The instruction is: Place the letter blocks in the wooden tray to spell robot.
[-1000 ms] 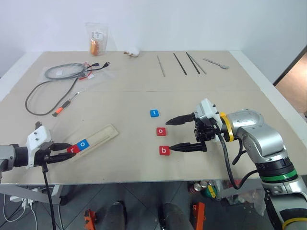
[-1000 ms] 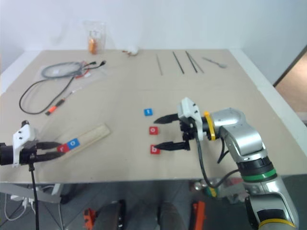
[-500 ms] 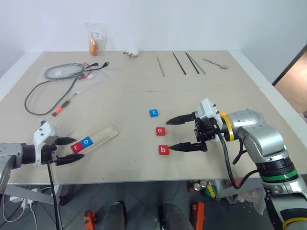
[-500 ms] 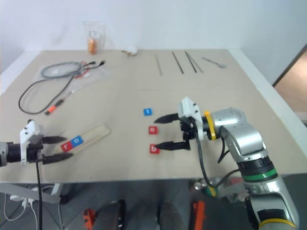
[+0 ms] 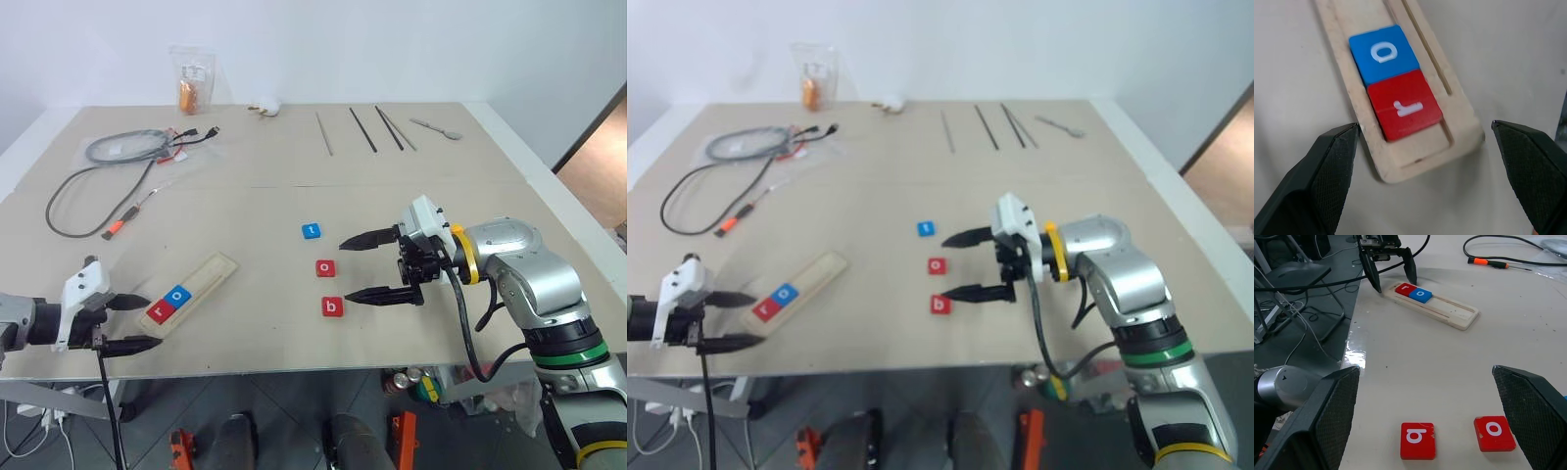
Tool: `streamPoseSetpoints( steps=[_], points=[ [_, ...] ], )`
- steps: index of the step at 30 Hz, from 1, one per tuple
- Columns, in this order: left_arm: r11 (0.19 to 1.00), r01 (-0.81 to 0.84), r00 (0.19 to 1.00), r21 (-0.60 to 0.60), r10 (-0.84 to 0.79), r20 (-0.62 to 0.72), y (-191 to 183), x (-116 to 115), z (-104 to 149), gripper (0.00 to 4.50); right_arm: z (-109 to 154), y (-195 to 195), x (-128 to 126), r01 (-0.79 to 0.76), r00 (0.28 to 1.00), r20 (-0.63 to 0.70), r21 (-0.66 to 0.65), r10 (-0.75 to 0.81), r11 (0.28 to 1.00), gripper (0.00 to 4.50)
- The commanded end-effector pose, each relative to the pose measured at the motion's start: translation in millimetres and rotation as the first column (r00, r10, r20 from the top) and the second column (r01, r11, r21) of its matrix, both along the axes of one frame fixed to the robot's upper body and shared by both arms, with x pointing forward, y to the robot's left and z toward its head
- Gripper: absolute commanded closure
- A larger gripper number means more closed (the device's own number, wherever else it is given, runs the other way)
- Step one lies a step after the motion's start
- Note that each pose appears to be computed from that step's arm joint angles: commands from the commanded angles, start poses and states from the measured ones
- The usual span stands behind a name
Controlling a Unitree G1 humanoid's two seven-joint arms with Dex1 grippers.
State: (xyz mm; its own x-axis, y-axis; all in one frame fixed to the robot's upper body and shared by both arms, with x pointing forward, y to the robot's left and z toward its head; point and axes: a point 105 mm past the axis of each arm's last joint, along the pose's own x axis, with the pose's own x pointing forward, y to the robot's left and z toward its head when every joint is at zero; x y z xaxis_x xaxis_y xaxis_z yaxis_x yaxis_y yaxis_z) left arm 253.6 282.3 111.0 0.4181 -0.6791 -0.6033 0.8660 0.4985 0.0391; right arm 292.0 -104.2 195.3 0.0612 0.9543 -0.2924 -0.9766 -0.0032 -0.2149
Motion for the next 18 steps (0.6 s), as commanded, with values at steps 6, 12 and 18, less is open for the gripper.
streamPoseSetpoints(
  steps=[6, 12, 18],
  points=[
    [0.991, -0.117, 0.991, 0.07, 0.111, 0.074, 3, 23, -9, 0.03, 17, -1, 2, 0.0, 0.998, 0.069, 0.029, -0.002, 1.0, 0.0],
    [0.987, -0.159, 0.987, 0.007, 0.159, 0.021, -8, 22, -9, 0.03, 19, 0, 4, -0.003, 0.997, 0.076, 0.029, 0.001, 1.0, 0.0],
    [0.99, -0.121, 0.991, 0.075, 0.125, -0.053, -10, 5, -20, 0.03, 21, 0, 5, -0.005, 0.997, 0.08, 0.035, 0.002, 0.999, 0.0]
  ],
)
